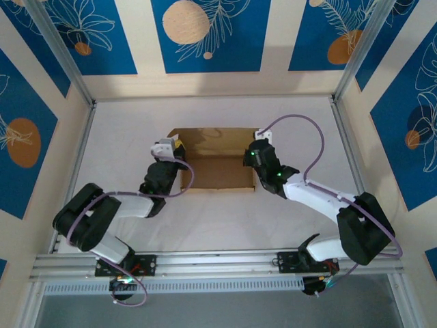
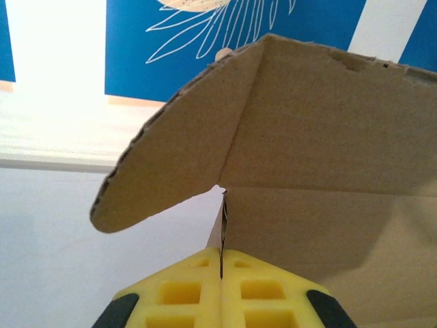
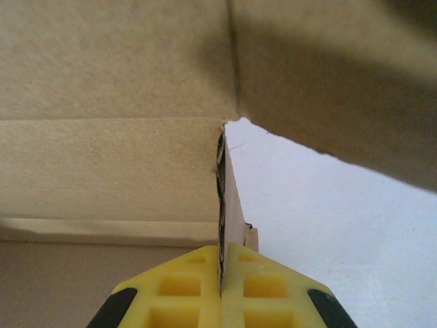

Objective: Fold the paper box

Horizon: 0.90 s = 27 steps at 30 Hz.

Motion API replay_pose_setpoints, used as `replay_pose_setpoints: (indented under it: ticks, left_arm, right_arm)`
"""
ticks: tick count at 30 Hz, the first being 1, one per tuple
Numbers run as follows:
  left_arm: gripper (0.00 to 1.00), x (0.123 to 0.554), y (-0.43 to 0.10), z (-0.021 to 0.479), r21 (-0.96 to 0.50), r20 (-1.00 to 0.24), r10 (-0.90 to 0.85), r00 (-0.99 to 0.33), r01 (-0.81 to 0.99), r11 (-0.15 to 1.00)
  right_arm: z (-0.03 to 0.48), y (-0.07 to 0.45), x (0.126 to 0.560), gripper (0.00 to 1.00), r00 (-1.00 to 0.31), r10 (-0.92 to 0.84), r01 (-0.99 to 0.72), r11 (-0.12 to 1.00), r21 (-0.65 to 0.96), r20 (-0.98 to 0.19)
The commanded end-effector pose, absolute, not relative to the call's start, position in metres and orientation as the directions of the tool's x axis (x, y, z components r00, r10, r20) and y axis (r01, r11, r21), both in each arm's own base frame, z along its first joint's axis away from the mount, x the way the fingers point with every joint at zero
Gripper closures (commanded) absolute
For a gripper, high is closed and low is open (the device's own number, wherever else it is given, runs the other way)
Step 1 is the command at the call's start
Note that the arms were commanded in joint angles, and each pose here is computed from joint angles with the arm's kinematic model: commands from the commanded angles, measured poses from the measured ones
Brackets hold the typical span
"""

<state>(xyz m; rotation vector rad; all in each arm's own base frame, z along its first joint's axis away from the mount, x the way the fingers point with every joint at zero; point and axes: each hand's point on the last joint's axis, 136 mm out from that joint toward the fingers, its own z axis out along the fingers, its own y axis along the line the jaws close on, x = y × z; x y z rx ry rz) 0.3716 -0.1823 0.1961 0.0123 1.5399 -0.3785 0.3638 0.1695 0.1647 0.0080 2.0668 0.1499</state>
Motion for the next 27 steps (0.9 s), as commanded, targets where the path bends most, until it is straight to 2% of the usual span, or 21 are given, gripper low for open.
replay_pose_setpoints:
  ticks: [1,18,27]
  left_arm:
    - [0.94,0.35,-0.212,0.196,-0.224,-0.969,-0.247,0.008,0.396,0.89]
    - [0.88,0.337,-0.221,0.161,-0.191,-0.981,-0.182,-0.063,0.403,0.895]
    - [0.87,0.333,-0.219,0.16,-0.194,-0.981,-0.183,-0.067,0.401,0.895]
  right_arm:
    - [0.185,0.199,0.356,1.0,-0.425,0.097,-0.187,0.963,0.193,-0.9]
    - [0.156,0.195,0.335,1.0,-0.454,0.122,-0.185,0.956,0.227,-0.883]
    - [0.144,0.193,0.326,1.0,-0.466,0.093,-0.191,0.961,0.202,-0.88]
